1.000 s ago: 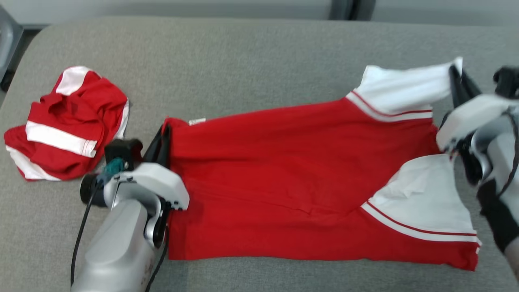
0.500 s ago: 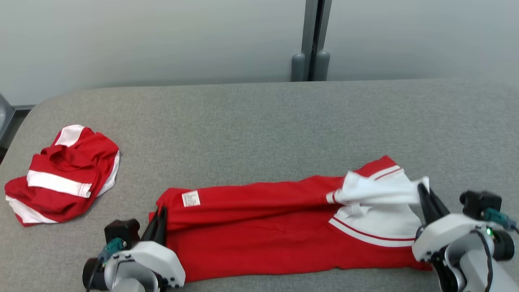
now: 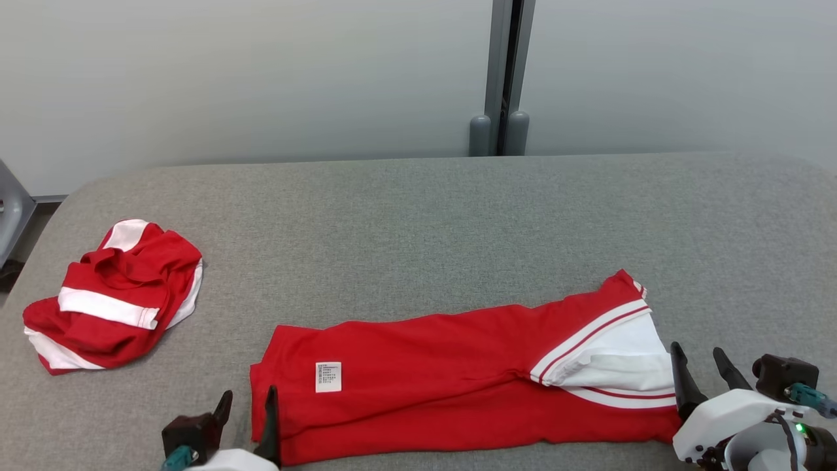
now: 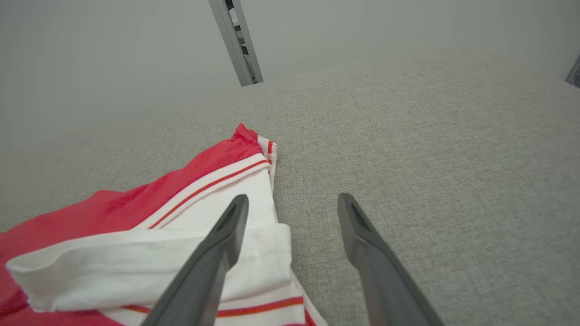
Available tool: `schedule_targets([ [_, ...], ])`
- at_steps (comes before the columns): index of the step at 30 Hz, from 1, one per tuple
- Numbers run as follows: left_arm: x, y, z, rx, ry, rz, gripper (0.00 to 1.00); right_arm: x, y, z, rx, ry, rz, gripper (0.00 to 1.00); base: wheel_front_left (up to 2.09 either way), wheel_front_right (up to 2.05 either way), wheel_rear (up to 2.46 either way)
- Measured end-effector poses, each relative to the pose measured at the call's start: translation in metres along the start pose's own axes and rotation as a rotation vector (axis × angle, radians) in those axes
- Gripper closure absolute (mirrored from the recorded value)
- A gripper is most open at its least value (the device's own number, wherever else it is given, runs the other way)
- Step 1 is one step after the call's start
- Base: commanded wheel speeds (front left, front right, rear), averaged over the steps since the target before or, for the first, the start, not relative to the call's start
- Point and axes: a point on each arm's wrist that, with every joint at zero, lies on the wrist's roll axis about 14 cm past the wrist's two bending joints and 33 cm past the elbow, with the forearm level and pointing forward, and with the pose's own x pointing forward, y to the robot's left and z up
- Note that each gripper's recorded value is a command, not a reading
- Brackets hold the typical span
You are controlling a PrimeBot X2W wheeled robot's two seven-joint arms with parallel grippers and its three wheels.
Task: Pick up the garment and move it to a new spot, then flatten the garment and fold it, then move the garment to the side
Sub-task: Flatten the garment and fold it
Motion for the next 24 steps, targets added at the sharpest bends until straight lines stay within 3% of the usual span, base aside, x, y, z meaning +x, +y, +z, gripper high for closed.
schedule_targets([
  [18, -0.016, 0.016, -0.002, 0.008, -0.018, 0.050, 0.00, 0.021, 0.021, -0.053, -0.028, 0.228, 0.036, 0.00, 0.00, 0.00, 0.00],
  [19, -0.015, 0.016, -0.003, 0.008, -0.014, 0.053, 0.00, 0.023, 0.023, -0.055, -0.029, 0.241, 0.043, 0.09, 0.00, 0.00, 0.00],
  [20, -0.014, 0.017, -0.003, 0.007, -0.013, 0.052, 0.00, 0.024, 0.024, -0.058, -0.030, 0.261, 0.046, 0.48, 0.00, 0.00, 0.00],
  [21, -0.012, 0.017, -0.002, 0.007, -0.014, 0.054, 0.00, 0.026, 0.026, -0.059, -0.027, 0.272, 0.049, 0.69, 0.00, 0.00, 0.00],
  [22, -0.011, 0.017, -0.001, 0.007, -0.016, 0.055, 0.00, 0.028, 0.028, -0.059, -0.018, 0.276, 0.051, 1.00, 0.00, 0.00, 0.00],
  [24, -0.009, 0.018, -0.001, 0.007, -0.014, 0.056, 0.00, 0.030, 0.030, -0.060, -0.009, 0.280, 0.056, 1.00, 0.00, 0.00, 0.00],
])
